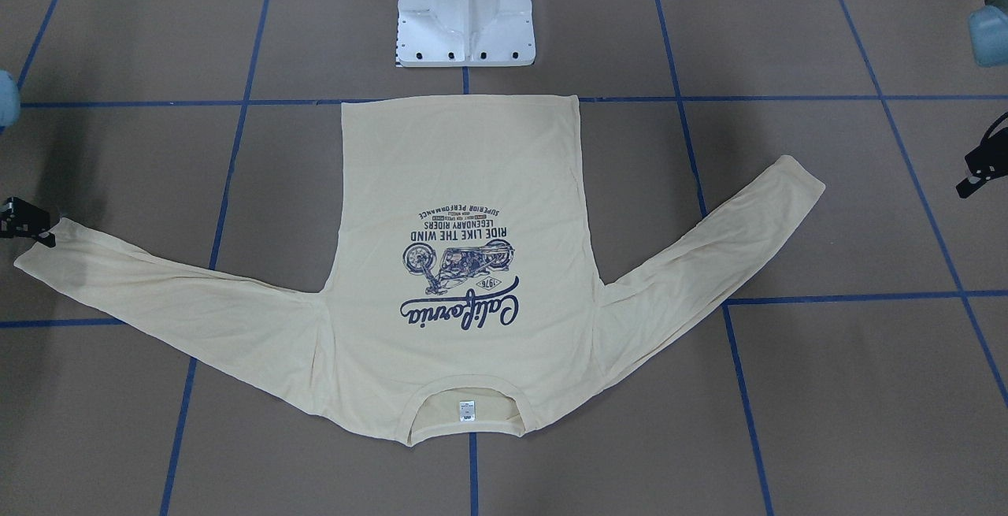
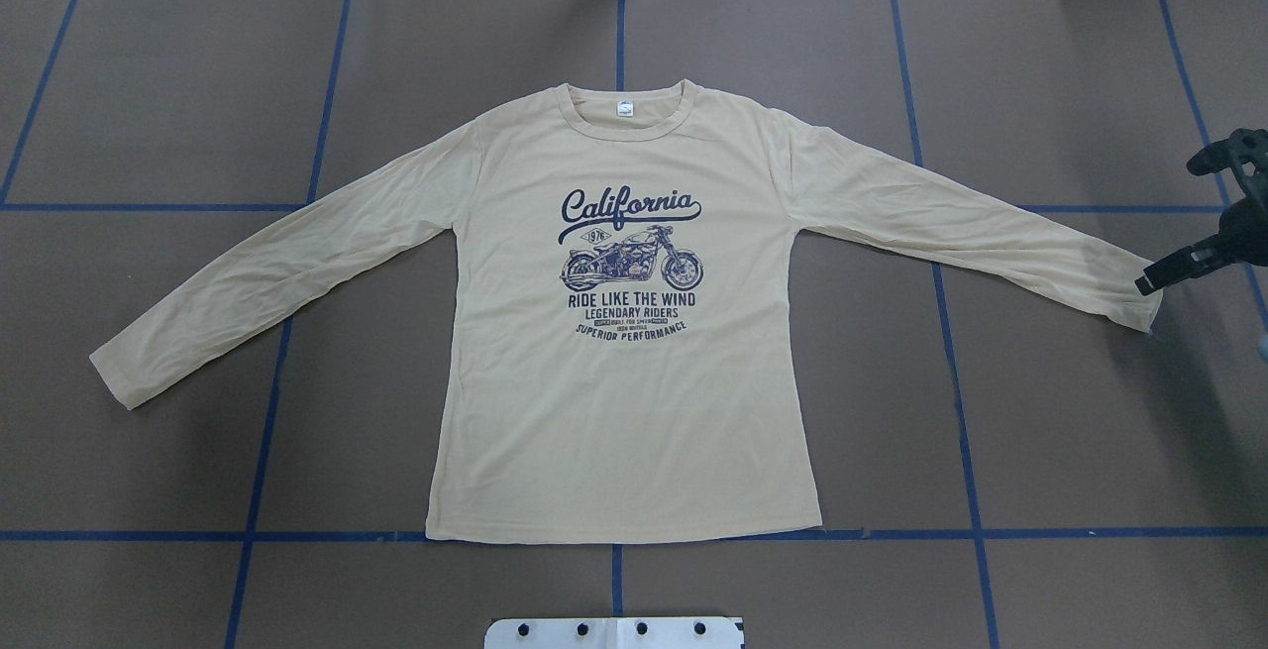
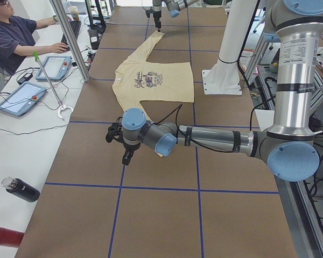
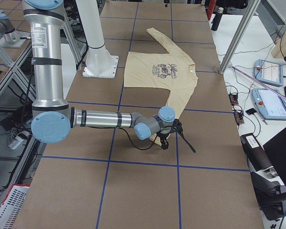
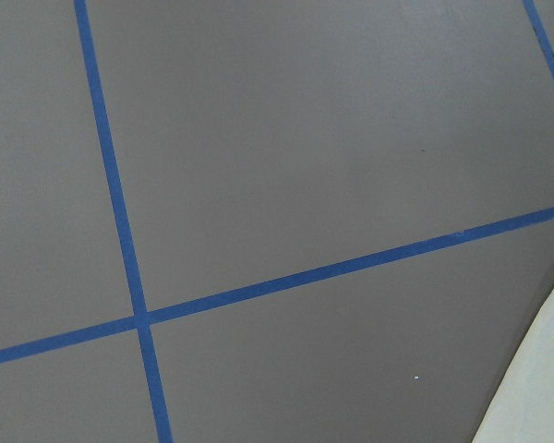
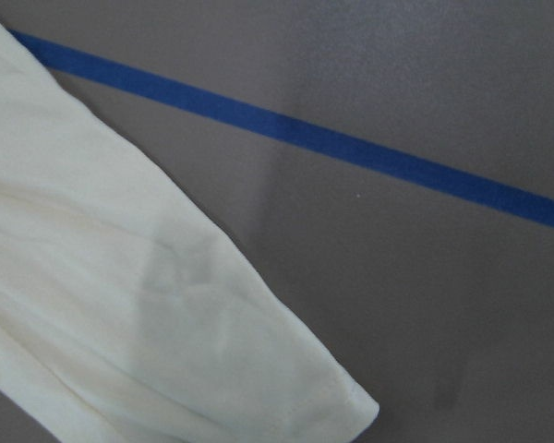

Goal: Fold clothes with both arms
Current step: 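Lower the right gripper and grasp the cuff of the nearest sleeve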

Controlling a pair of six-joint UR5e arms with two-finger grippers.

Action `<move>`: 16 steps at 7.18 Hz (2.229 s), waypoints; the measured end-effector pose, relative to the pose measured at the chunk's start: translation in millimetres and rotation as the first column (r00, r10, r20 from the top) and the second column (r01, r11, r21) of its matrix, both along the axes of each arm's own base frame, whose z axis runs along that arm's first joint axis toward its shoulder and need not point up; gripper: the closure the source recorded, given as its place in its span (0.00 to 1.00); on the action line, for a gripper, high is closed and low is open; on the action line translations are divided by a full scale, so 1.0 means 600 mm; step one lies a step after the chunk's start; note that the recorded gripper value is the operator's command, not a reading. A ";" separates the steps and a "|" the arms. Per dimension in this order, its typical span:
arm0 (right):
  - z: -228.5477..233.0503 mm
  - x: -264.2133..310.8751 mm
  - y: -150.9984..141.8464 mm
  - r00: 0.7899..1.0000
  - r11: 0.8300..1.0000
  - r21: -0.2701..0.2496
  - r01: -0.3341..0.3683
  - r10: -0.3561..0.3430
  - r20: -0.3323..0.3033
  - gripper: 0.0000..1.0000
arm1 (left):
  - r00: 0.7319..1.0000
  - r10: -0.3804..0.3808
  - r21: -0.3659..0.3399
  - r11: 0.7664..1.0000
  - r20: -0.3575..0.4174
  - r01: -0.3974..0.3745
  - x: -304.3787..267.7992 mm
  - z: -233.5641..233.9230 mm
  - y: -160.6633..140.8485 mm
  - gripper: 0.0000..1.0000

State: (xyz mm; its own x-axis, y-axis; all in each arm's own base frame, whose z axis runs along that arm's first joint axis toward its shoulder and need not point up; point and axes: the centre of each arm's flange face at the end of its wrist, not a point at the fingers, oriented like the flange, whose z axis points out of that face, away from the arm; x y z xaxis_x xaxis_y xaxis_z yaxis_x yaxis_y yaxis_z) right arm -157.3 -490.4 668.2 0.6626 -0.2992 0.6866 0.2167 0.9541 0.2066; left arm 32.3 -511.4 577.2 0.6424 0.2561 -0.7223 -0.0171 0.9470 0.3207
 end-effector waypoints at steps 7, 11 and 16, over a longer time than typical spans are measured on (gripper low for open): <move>0.013 -0.035 0.004 0.999 0.999 -0.004 0.038 -0.038 -0.024 0.11 | 1.000 -0.001 0.002 1.000 0.000 0.001 -0.001 -0.001 0.000 0.01; 0.023 -0.034 0.007 0.999 0.999 -0.012 0.042 -0.042 -0.029 0.52 | 1.000 -0.002 -0.002 1.000 0.000 0.002 -0.001 0.001 0.001 0.01; -0.001 -0.026 -0.012 1.000 1.000 0.006 0.023 -0.023 -0.010 0.64 | 1.000 -0.003 -0.013 1.000 0.002 0.003 -0.004 0.011 0.009 0.01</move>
